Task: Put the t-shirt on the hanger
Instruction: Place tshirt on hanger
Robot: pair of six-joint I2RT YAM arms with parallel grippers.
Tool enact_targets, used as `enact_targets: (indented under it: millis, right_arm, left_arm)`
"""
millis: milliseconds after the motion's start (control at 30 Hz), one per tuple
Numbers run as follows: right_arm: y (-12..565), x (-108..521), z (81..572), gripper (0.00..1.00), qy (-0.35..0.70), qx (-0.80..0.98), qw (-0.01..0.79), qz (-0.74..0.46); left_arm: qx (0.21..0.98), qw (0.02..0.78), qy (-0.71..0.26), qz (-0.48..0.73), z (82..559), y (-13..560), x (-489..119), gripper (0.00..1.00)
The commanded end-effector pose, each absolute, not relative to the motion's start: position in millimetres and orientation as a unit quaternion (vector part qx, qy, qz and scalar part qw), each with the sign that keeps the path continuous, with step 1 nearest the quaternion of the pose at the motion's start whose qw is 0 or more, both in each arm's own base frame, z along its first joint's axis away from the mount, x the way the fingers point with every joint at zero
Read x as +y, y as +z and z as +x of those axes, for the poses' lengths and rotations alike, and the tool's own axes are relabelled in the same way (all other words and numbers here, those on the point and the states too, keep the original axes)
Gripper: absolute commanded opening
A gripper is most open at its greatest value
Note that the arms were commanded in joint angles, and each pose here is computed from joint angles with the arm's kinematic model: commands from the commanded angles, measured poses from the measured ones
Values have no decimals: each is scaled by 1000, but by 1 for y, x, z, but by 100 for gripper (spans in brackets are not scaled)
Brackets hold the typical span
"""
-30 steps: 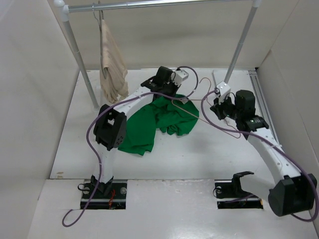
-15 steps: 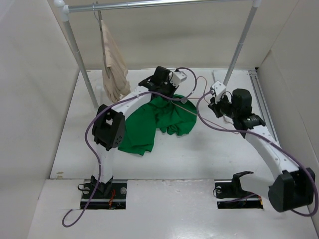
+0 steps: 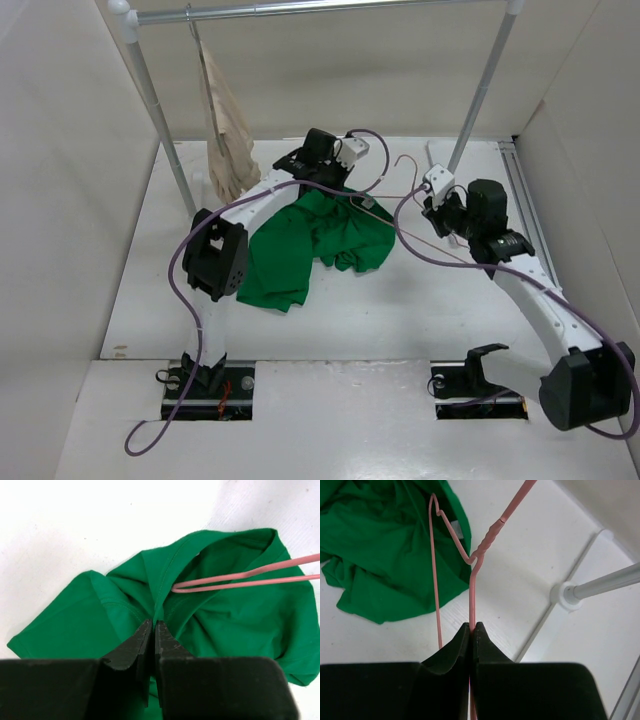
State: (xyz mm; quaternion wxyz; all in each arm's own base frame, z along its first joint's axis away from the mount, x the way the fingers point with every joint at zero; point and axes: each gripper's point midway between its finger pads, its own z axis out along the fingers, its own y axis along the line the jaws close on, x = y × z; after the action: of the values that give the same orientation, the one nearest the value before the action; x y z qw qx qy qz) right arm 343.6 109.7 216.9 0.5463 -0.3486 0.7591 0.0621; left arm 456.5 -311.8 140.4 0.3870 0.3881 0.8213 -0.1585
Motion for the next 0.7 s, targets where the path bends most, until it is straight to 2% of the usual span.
enact_targets:
  millis: [0, 333, 533, 667]
  right_arm:
    - [238, 120, 352, 0, 67, 731, 573, -365]
    - [220, 129, 361, 0, 86, 719, 588, -362]
    - [204, 161, 374, 0, 170, 695, 591, -372]
    - [214, 171, 376, 0, 203, 668, 628, -344]
  left_arm:
    - [800, 435, -174, 374, 465, 189, -322, 0]
    - [782, 421, -191, 419, 443, 183, -344, 0]
    - [757, 440, -211, 434, 436, 216, -354, 0]
    - [738, 433, -234, 462, 418, 233, -356, 0]
